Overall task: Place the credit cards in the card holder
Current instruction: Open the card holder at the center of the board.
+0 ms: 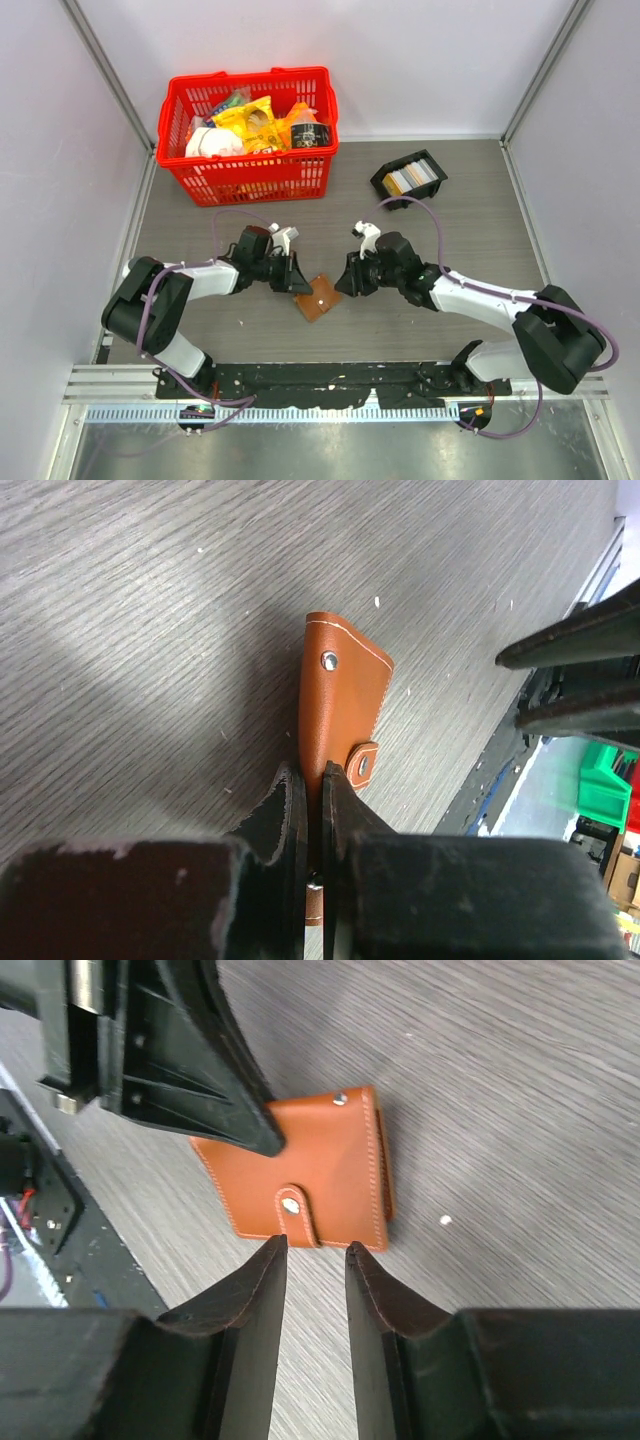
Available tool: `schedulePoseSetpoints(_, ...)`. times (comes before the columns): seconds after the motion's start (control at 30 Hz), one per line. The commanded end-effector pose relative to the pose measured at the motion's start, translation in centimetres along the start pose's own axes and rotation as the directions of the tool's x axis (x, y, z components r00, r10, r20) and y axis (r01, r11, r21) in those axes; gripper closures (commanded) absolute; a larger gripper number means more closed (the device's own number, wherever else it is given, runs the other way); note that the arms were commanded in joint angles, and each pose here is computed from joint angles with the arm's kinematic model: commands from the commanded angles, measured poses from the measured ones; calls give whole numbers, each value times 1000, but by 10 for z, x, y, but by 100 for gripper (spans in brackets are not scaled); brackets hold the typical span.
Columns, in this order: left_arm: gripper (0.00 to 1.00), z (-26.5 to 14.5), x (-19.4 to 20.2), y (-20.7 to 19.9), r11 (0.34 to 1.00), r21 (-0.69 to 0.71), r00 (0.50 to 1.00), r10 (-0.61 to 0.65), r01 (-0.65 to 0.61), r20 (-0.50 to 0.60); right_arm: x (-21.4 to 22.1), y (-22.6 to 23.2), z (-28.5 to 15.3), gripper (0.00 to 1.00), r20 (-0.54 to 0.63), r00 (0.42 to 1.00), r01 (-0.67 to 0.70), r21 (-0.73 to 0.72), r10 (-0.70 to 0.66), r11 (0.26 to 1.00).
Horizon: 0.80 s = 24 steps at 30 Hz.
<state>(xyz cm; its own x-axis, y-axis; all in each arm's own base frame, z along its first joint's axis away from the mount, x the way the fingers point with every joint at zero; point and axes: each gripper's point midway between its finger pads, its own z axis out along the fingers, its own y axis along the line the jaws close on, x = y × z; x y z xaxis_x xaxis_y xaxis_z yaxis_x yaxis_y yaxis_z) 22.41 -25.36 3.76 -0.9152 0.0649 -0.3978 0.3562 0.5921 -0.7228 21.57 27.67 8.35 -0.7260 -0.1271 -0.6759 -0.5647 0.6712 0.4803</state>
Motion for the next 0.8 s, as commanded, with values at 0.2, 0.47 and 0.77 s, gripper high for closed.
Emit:
schedulePoseSetpoints(0.2, 100, 11, 8, 15, 994, -106, 999, 20, -25, -48, 7, 29, 37, 61, -66, 998, -22, -143, 13, 989)
schedulePoseSetpoints(0.47, 100, 11, 9, 21, 990, -143, 999, 0, -5, -32, 49, 26, 60, 59, -206, 978, -17, -111, -6, 994)
schedulePoseSetpoints(0.77, 100, 12, -1, 29, 977, -205, 998, -60, 64, 25, 87, 55, 68, 60, -339, 936, 31, -198, -99, 980)
